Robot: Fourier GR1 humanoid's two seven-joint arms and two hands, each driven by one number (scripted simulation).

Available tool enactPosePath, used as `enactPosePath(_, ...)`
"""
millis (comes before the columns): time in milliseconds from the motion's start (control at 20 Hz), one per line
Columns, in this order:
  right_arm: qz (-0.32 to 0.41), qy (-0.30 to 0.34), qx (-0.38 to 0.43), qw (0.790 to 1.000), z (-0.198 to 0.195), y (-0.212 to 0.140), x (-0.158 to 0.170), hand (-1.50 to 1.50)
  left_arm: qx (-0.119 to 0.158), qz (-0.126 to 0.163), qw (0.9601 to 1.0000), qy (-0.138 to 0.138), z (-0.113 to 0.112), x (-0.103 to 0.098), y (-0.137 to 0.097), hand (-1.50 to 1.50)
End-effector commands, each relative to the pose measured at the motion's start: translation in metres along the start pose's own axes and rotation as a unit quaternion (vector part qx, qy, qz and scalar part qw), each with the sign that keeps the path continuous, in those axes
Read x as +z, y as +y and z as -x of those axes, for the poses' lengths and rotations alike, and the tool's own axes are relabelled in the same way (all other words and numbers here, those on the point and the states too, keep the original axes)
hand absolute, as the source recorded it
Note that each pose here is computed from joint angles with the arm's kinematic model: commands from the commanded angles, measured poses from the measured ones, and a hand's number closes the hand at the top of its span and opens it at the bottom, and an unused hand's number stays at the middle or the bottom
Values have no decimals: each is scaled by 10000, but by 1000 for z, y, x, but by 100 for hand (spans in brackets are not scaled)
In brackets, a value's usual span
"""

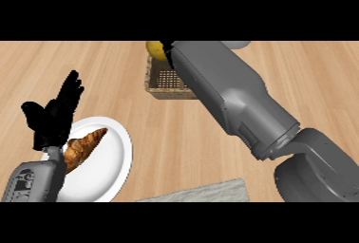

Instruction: Pick the lemon from the placemat and place it in the basket

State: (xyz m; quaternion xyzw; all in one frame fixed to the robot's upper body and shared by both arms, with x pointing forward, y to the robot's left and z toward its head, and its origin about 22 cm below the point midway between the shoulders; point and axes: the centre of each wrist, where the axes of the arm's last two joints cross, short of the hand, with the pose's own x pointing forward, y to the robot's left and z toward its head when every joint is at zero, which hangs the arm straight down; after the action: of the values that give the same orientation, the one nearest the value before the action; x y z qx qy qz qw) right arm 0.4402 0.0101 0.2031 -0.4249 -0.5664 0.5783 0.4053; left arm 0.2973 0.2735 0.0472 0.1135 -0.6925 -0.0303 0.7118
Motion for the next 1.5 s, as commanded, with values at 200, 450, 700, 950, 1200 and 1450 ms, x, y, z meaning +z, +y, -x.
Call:
enactPosePath(200,-537,392,-172,9976,4,11,1,150,2,16,10000,-25,-8,-7,21,0)
enactPosePath(450,-754,843,-107,9935,12,8,-2,150,52,-34,10000,38,-12,-9,8,0)
enactPosePath(700,-65,660,-960,9932,9,7,-1,-150,-56,-36,10000,25,6,1,-1,0)
enactPosePath(950,550,590,-2065,9751,-4,-26,1,-150,3,-121,9999,1,14,1,-6,0)
enactPosePath(1200,962,995,-3183,9378,20,-34,-2,-150,-18,-173,9998,-28,9,6,11,0)
enactPosePath(1450,995,1424,-3975,9010,30,-42,0,-150,51,-198,9997,130,0,-2,25,0)
